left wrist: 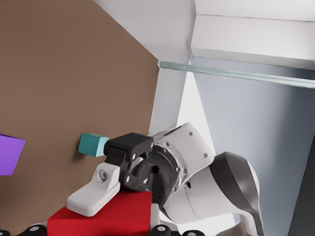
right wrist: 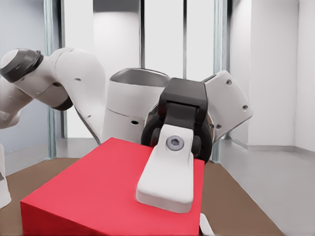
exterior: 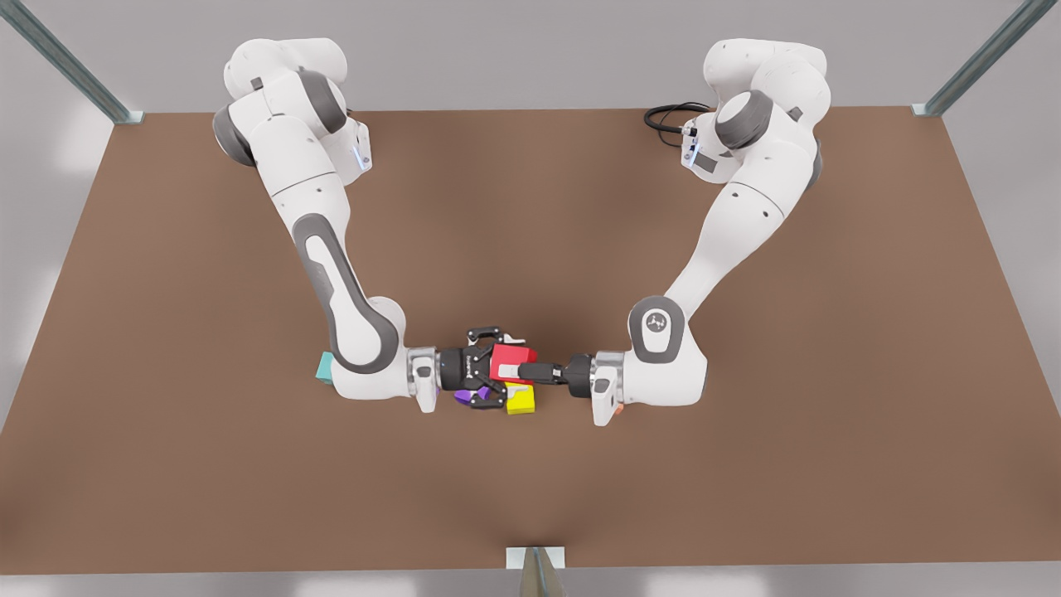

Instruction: Pick up red wooden cube and pass to hand red wooden cube and place in blue wooden cube

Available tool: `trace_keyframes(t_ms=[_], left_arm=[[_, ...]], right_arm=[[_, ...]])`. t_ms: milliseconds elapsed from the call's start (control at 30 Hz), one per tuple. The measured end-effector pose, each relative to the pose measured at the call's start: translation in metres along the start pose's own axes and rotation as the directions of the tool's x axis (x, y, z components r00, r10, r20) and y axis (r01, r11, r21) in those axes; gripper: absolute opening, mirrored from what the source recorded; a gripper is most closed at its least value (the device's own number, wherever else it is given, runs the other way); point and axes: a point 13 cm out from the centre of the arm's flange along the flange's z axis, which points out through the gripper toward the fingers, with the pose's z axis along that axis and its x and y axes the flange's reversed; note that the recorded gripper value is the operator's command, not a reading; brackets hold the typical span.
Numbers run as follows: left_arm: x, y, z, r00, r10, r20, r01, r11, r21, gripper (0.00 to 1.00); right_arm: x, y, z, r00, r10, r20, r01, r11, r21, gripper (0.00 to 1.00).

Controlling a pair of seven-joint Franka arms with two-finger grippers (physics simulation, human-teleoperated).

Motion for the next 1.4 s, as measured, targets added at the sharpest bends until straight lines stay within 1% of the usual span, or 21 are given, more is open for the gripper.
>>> trace_keyframes(t_ms=[33, 67, 100, 233, 267, 300, 700, 833, 933, 967, 1000, 1033, 1067, 1100, 1167, 1200, 1233, 1267, 1300, 1333, 1400], left_arm=[[0.0, 0.0, 0.0, 1.0, 0.001, 0.001, -0.001, 1.0, 0.0, 0.69], [-0.001, 0.0, 0.0, 1.0, 0.002, 0.003, -0.002, 1.0, -0.001, 0.69], [-0.001, 0.0, 0.0, 1.0, 0.003, 0.004, -0.003, 1.0, -0.001, 0.69], [-0.002, 0.002, 0.0, 1.0, 0.004, 0.006, -0.004, 1.0, -0.003, 0.69], [-0.002, 0.002, 0.0, 1.0, 0.005, 0.007, -0.005, 1.0, -0.003, 0.78], [-0.002, 0.001, 0.0, 1.0, 0.006, 0.007, -0.006, 1.0, 0.001, 1.0], [-0.009, 0.003, -0.014, 1.0, 0.025, 0.018, -0.025, 1.0, 0.005, 1.0], [-0.039, 0.01, -0.086, 0.999, 0.009, 0.051, -0.011, 1.0, 0.023, 1.0], [-0.048, 0.012, -0.134, 0.999, 0.008, 0.046, -0.009, 0.999, 0.033, 1.0], [-0.052, 0.014, -0.174, 0.998, 0.035, 0.05, -0.035, 0.999, -0.007, 1.0], [-0.046, 0.009, -0.216, 0.994, 0.102, 0.036, -0.097, 0.989, -0.113, 1.0], [-0.027, -0.003, -0.249, 0.981, 0.196, -0.014, -0.192, 0.937, -0.291, 1.0], [-0.007, -0.004, -0.275, 0.964, 0.25, -0.089, -0.262, 0.841, -0.474, 1.0], [0.006, 0.006, -0.304, 0.958, 0.25, -0.144, -0.284, 0.741, -0.609, 1.0], [0.023, 0.017, -0.377, 0.964, 0.205, -0.167, -0.256, 0.557, -0.79, 1.0], [0.039, 0.021, -0.407, 0.974, 0.163, -0.159, -0.216, 0.435, -0.874, 1.0], [0.069, 0.025, -0.42, 0.984, 0.101, -0.15, -0.173, 0.274, -0.946, 1.0], [0.097, 0.016, -0.432, 0.989, 0.073, -0.126, -0.138, 0.192, -0.972, 1.0], [0.113, 0.012, -0.444, 0.993, 0.053, -0.102, -0.11, 0.163, -0.98, 1.0], [0.12, 0.015, -0.451, 0.996, 0.03, -0.087, -0.09, 0.153, -0.984, 1.0], [0.131, 0.014, -0.443, 0.995, 0.006, -0.099, -0.099, 0.152, -0.983, 1.0]], right_arm=[[0.0, 0.0, 0.0, 1.0, -0.003, -0.001, 0.003, 1.0, 0.0, 0.65], [0.0, 0.0, -0.001, 1.0, -0.006, -0.002, 0.006, 1.0, 0.001, 0.64], [0.0, -0.001, -0.001, 1.0, -0.008, -0.003, 0.008, 1.0, 0.002, 0.59], [0.0, -0.001, -0.001, 1.0, -0.015, -0.006, 0.015, 1.0, 0.002, 0.59], [0.0, -0.001, -0.002, 1.0, -0.016, -0.006, 0.016, 1.0, 0.003, 0.59], [0.0, -0.002, -0.002, 1.0, -0.017, -0.006, 0.017, 1.0, 0.003, 0.59], [-0.003, -0.008, -0.013, 0.999, -0.035, -0.012, 0.035, 0.999, 0.014, 0.59], [-0.001, -0.018, -0.034, 0.999, -0.038, -0.018, 0.038, 0.999, 0.031, 0.59], [0.003, -0.03, -0.064, 0.998, -0.046, -0.039, 0.047, 0.998, 0.044, 0.59], [0.009, -0.035, -0.086, 0.996, -0.054, -0.067, 0.057, 0.997, 0.042, 0.59], [0.015, -0.039, -0.109, 0.993, -0.064, -0.102, 0.067, 0.997, 0.034, 0.59], [0.023, -0.041, -0.131, 0.987, -0.073, -0.144, 0.077, 0.997, 0.019, 0.59], [0.029, -0.042, -0.153, 0.978, -0.086, -0.188, 0.087, 0.996, -0.001, 0.59], [0.035, -0.042, -0.174, 0.966, -0.103, -0.239, 0.099, 0.995, -0.028, 0.59], [0.048, -0.037, -0.212, 0.925, -0.135, -0.354, 0.109, 0.99, -0.093, 0.59], [0.053, -0.031, -0.229, 0.899, -0.149, -0.412, 0.104, 0.986, -0.129, 0.59], [0.058, -0.023, -0.245, 0.868, -0.159, -0.47, 0.092, 0.982, -0.163, 0.59], [0.06, -0.014, -0.264, 0.829, -0.172, -0.532, 0.077, 0.977, -0.197, 0.59], [0.061, -0.004, -0.283, 0.78, -0.188, -0.596, 0.055, 0.971, -0.234, 0.59], [0.067, 0.011, -0.304, 0.727, -0.194, -0.659, 0.017, 0.964, -0.266, 0.59], [0.082, 0.039, -0.347, 0.607, -0.204, -0.768, -0.072, 0.948, -0.309, 0.59]])
